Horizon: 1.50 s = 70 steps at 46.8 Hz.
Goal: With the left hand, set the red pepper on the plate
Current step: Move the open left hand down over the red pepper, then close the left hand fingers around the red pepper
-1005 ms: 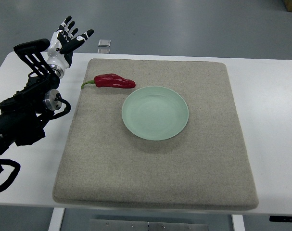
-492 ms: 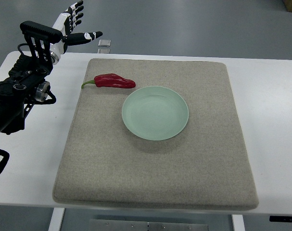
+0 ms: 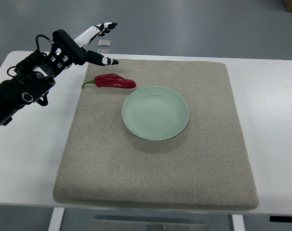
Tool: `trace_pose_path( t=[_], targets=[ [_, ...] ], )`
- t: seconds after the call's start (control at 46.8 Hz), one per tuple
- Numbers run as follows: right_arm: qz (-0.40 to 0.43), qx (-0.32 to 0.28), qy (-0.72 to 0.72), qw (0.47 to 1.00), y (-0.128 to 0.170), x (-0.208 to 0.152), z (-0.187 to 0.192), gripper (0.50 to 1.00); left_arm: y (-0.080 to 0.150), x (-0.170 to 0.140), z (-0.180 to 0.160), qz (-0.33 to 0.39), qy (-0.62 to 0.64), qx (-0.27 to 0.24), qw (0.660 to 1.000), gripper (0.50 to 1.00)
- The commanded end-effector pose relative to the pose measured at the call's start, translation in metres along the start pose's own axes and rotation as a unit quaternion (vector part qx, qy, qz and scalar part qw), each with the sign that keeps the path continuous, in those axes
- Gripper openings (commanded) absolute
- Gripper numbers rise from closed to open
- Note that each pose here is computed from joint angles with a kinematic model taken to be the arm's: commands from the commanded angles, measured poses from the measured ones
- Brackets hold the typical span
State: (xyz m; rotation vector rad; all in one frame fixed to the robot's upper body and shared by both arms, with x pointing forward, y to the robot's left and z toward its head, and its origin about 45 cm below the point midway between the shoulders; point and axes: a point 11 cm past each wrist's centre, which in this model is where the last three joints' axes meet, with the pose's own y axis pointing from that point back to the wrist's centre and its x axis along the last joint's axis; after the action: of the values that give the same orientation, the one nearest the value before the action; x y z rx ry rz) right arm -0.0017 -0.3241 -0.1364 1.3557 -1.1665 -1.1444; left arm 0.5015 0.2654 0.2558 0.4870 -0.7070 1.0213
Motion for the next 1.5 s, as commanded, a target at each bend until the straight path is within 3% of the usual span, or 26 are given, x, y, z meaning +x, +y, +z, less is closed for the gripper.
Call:
trace_pose_path(
  t=[0.0,0.257,0.513,1.476],
  targets=[
    [0.000,0.000,0.000,1.000,0.000,0.000,0.000,0.932,-0.001,-0.005,0.001,-0.019,-0.025,0.001,1.000,0.941],
    [0.000,0.000,0.000,1.000,0.000,0.000,0.000,0.932,0.001,-0.013,-0.005,-0.052,-0.090,0.011,0.994,0.898],
    [0.000,0.000,0.000,1.000,0.000,0.000,0.000,0.932,0.006,-0.020,-0.013,-0.073,-0.148,0.016,0.986,0.898],
    [0.000,0.000,0.000,1.000,0.000,0.000,0.000,0.932,0.011,-0.026,-0.024,-0.092,-0.186,0.026,0.978,0.827]
  ],
)
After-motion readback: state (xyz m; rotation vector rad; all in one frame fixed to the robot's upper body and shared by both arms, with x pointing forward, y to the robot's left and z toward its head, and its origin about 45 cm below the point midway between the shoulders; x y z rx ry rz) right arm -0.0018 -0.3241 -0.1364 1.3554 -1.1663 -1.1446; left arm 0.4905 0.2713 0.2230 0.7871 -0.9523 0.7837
